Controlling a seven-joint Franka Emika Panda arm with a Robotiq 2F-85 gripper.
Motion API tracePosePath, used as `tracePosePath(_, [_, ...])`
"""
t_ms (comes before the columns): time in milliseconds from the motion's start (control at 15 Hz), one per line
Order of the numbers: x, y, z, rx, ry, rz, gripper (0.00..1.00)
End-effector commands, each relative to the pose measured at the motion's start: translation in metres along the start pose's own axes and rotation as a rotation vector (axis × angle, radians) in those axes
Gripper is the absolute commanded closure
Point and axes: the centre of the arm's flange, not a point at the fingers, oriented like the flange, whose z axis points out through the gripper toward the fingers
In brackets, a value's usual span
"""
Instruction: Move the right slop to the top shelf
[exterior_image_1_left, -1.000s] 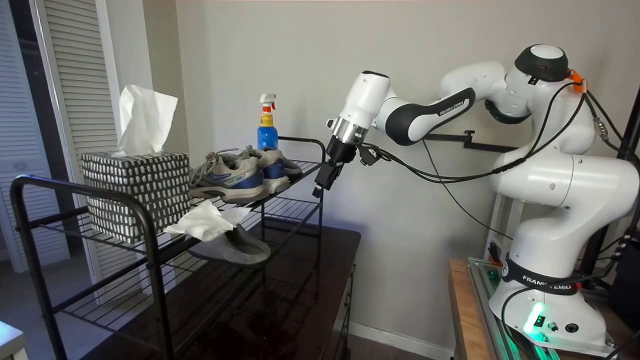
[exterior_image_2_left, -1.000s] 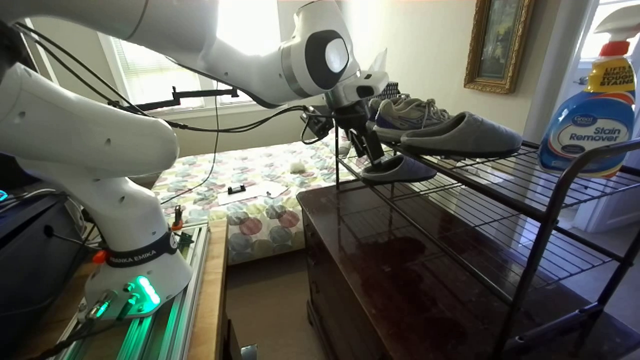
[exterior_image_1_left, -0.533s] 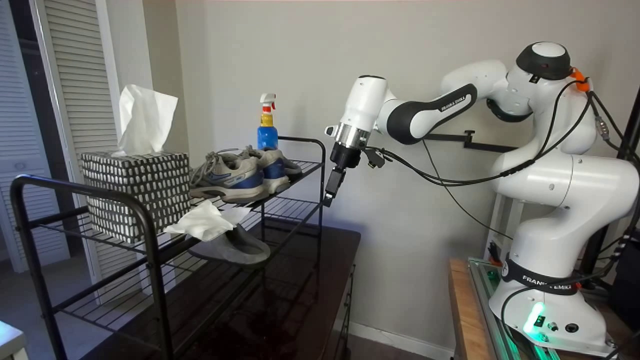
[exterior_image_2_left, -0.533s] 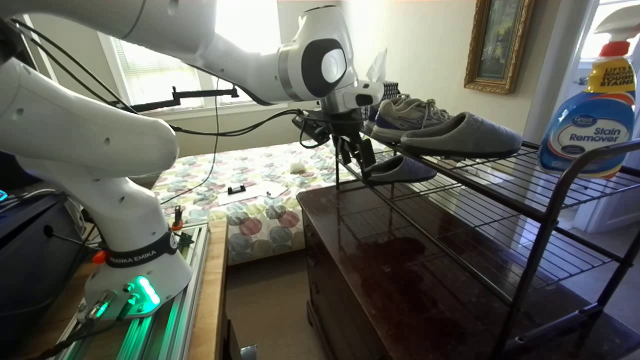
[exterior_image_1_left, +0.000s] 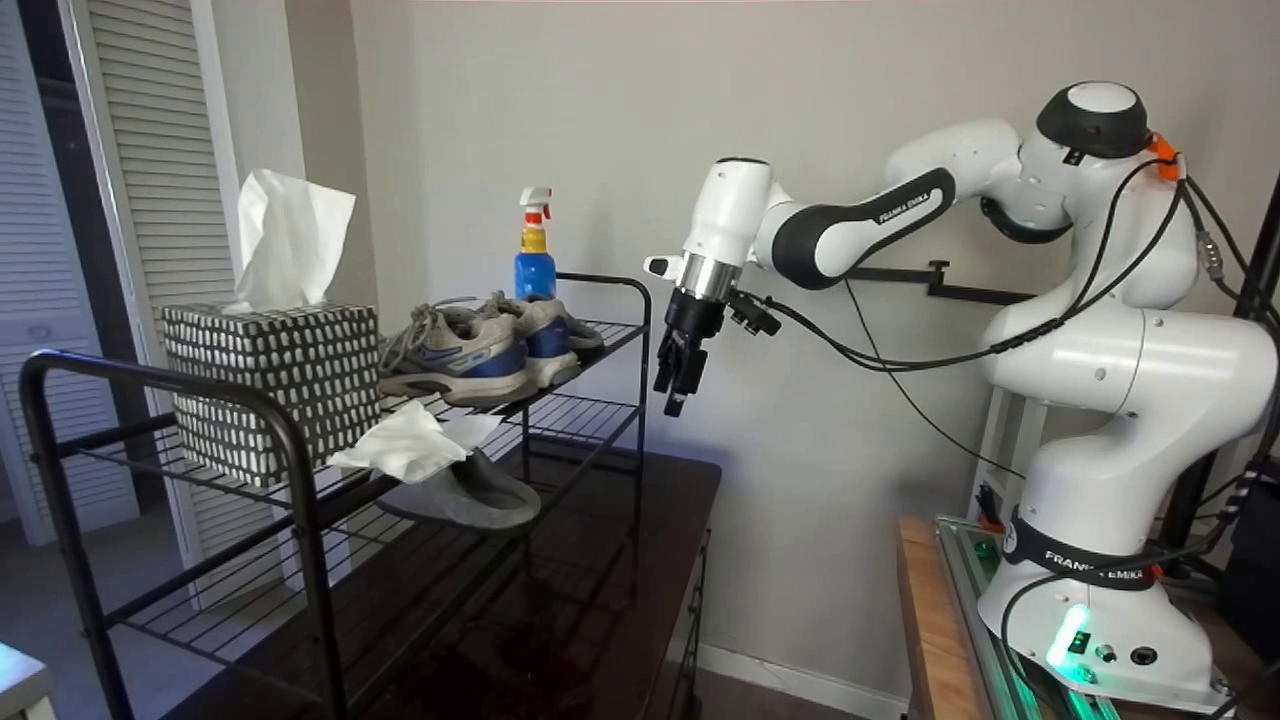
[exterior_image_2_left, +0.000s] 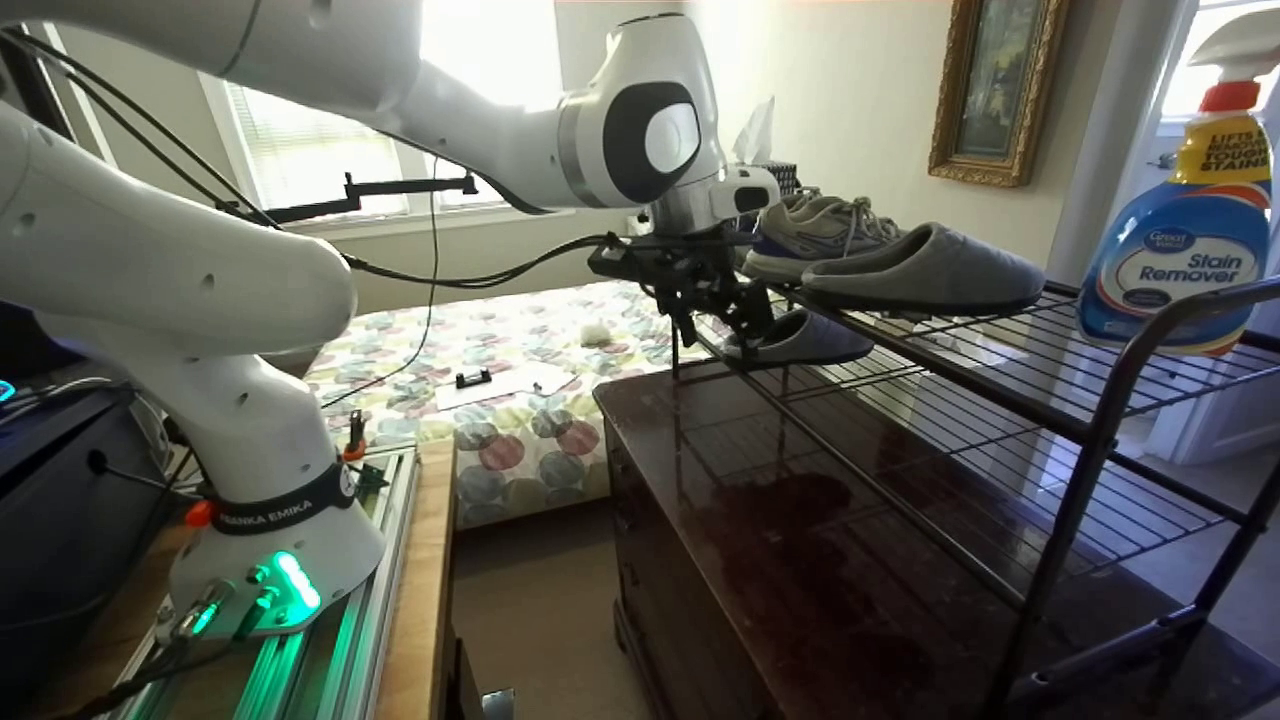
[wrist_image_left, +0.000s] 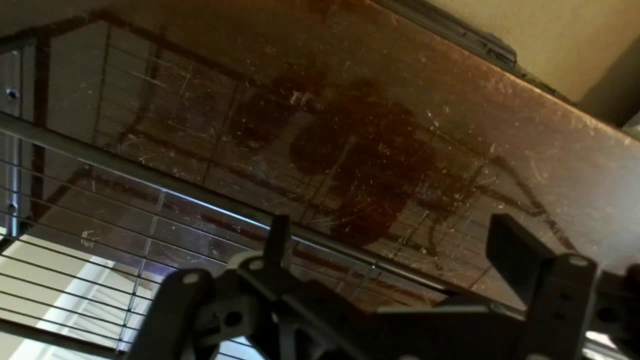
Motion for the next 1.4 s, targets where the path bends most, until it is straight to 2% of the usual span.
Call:
tracePosePath(0, [-0.001, 0.025, -0.006, -0.025, -0.08, -0.186, 0.0])
tracePosePath(267, [0.007, 0.048, -0.023, -0.071, -0.121, -0.367, 0.0])
tracePosePath(533, [0.026, 0.075, -0.047, -0.132, -0.091, -0.373, 0.0])
tracePosePath(733, [0.04, 0.096, -0.056, -0.151, -0.057, -0.298, 0.0])
tracePosePath(800, [0.024, 0.081, -0.053, -0.137, -0.051, -0.334, 0.0])
tracePosePath(1133, [0.03, 0.092, -0.058, -0.151, -0.044, -0.316, 0.0])
tracePosePath(1200, [0.028, 0.097, -0.058, -0.153, -0.035, -0.335, 0.0])
tracePosePath(1333, [0.028, 0.106, -0.063, -0.187, -0.001, -0.465, 0.0])
